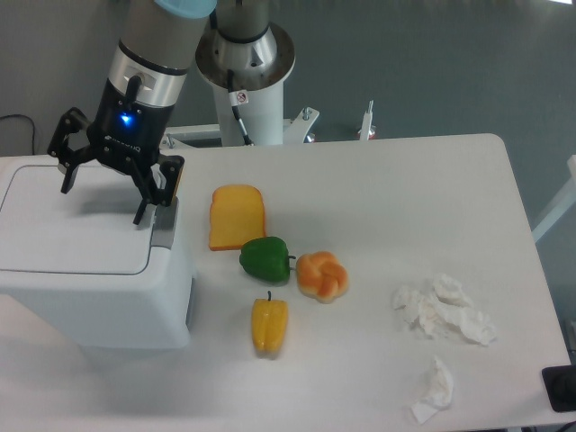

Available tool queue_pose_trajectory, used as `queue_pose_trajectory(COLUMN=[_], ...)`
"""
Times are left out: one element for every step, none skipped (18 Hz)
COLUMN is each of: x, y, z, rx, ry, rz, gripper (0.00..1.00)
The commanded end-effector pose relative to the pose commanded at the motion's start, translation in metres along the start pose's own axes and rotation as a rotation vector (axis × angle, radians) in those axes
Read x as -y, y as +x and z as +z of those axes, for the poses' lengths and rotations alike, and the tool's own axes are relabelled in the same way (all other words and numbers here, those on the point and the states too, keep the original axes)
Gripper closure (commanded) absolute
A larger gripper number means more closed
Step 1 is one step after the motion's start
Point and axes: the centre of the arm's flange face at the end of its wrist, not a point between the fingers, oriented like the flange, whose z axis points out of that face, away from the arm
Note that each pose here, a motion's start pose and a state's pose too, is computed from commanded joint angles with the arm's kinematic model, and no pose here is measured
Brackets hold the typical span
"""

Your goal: Close the trash can

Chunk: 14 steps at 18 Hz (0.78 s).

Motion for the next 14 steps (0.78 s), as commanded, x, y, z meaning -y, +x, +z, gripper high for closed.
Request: queue_pose_trajectory(x=[0.0, 0.0, -0.0007, -0.0007, -0.0007, -0.0007, -0.0007, -0.0007, -0.0005, -0.0005, 0.0, -0.0005, 0.0, 0.0], y=[0.0, 0.0, 0.0001, -0.0017, -0.0018, -0.0018, -0.0019, -0.0018, -0.0017, -0.0017, -0.0015, -0.0009, -0.0007, -0.0015], z=[0.0, 0.0, 0.0018, 0.0032, 0.0032, 0.0032, 0.0032, 0.0032, 0.003, 0.003, 0.0025, 0.0034, 0.0028, 0.0025], rx=[0.0, 0.0, -0.002, -0.002, -0.002, -0.002, -0.001, -0.002, -0.002, -0.002, -0.001, -0.002, -0.002, -0.001], ry=[0.0, 0.0, -0.004, -0.006, -0.006, -0.006, -0.007, -0.006, -0.005, -0.005, -0.004, -0.005, -0.004, -0.004], rz=[0.0, 0.0, -0.001, -0.004, -0.004, -0.005, -0.005, -0.005, -0.006, -0.006, -0.005, -0.003, -0.001, -0.002], gripper=[0.0, 0.0, 0.0, 0.0, 0.0, 0.0, 0.0, 0.0, 0.0, 0.0, 0.0, 0.0, 0.0, 0.0])
